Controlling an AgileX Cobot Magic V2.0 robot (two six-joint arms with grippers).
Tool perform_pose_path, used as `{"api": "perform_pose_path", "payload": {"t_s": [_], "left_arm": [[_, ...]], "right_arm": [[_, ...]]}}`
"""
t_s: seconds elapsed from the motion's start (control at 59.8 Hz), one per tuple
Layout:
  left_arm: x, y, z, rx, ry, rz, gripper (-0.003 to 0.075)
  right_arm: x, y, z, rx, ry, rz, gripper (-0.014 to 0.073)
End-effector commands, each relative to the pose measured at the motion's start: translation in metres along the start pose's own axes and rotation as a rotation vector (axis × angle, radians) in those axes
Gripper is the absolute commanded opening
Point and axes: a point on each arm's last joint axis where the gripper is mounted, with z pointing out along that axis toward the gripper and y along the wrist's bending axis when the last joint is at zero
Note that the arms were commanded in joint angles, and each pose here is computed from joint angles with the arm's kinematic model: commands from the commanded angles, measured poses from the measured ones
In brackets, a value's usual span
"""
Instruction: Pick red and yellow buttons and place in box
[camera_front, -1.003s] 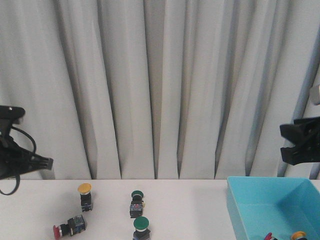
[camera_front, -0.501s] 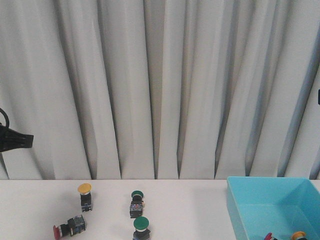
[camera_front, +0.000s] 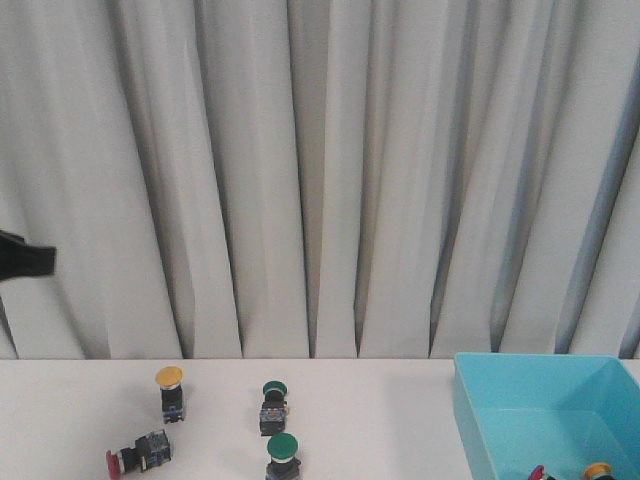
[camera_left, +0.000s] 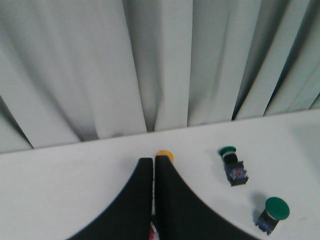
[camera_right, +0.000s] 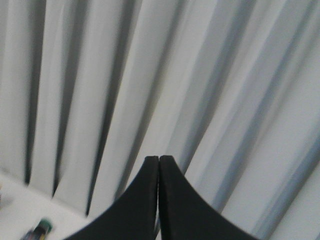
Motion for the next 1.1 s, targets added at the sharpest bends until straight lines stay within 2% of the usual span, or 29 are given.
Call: {"api": "perform_pose_path", "payload": {"t_s": [0.0,0.217,0.969,1.086], "left_arm": [[-0.023,0.002,-0.035,0.006,-0.206,-0.014,-0.0007],[-0.024,0.003,-0.054,0.003,-0.229,-0.016,-0.0007],[-0.023,0.003,-0.054,0.003,-0.225,-0.016,-0.0006],[-0.023,0.001,-0.053,0.03,-0.221,-0.051,-0.0006]], "right_arm": [[-0.024,-0.009,-0.018,0.109,-0.157,0.023,-0.0004],[-0.03,-0.011,-0.025,0.153,-0.208,0.022,-0.0004],[-0.03,-0.011,-0.025,0.153,-0.208,0.022,-0.0004],[-0.03,-0.011,-0.025,0.153,-0.208,0.022,-0.0004]]}}
